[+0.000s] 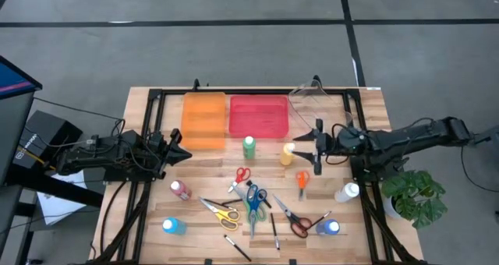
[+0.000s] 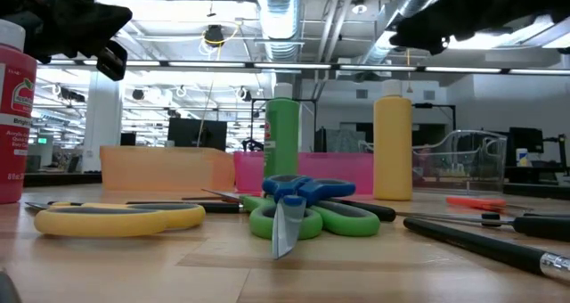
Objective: Pick & Place Paint Supplies
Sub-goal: Put the yellow paint bottle into the transparent bin
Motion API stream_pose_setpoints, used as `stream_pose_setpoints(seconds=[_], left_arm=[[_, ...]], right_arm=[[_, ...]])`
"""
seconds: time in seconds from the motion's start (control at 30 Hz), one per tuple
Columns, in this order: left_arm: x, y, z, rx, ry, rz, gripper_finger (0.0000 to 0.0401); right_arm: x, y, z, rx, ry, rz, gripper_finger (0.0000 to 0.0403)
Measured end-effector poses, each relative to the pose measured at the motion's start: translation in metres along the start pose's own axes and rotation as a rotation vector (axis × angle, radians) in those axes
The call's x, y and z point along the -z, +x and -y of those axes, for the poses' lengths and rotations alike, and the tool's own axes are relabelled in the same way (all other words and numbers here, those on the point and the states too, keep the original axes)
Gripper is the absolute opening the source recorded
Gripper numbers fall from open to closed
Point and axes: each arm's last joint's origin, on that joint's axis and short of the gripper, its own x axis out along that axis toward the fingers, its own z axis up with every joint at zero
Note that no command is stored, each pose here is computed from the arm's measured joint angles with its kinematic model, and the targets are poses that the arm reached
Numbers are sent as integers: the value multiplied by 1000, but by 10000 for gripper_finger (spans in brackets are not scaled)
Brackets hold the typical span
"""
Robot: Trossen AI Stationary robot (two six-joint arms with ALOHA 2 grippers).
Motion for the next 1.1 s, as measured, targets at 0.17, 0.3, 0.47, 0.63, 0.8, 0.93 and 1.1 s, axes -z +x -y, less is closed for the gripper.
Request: stream_pose_setpoints(seconds=[0.17, 0.3, 0.47, 0.63, 0.8, 0.93, 1.1], left_arm=[[0, 0, 0, 0, 0, 0, 1], [0, 0, 0, 0, 0, 0, 1], [0, 0, 0, 0, 0, 0, 1], [0, 0, 0, 0, 0, 0, 1], [0, 0, 0, 0, 0, 0, 1], [0, 0, 0, 0, 0, 0, 1], [0, 0, 0, 1, 0, 1, 1]], right_arm=[[8, -1, -2, 75, 19, -72, 264], [16, 4, 0, 98, 30, -131, 264], [20, 14, 3, 122, 37, -159, 264], [24, 23, 6, 138, 92, -176, 264], [24, 29, 4, 83, 106, -162, 264], [27, 33, 2, 81, 107, -184, 264], [34, 40, 0, 82, 116, -221, 264]])
